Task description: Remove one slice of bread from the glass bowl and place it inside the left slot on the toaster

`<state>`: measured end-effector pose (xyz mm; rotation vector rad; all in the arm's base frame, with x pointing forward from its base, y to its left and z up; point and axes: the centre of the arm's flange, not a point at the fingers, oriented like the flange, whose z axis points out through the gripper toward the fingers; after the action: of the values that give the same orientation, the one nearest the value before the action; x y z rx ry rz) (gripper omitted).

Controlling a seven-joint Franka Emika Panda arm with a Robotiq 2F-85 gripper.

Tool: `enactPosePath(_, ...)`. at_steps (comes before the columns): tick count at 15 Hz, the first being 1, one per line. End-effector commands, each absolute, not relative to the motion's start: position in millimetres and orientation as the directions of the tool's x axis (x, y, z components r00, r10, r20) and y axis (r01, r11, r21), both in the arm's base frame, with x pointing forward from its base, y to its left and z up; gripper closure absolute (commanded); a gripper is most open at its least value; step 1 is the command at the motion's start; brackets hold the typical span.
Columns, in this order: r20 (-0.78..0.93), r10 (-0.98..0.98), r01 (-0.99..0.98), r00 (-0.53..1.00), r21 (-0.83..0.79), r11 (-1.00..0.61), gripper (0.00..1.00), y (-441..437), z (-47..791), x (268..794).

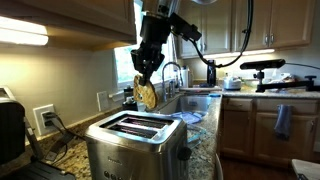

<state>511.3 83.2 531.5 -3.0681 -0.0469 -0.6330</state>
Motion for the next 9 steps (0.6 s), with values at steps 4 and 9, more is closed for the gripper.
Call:
enactPosePath(4,0.366,0.046,0.053,0.929,-0.010,-0.999,0.92,88.9,531.1,505.0)
enactPosePath(9,0.340,0.076,0.096,0.937,-0.041,-0.995,0.92,95.6,531.7,503.0)
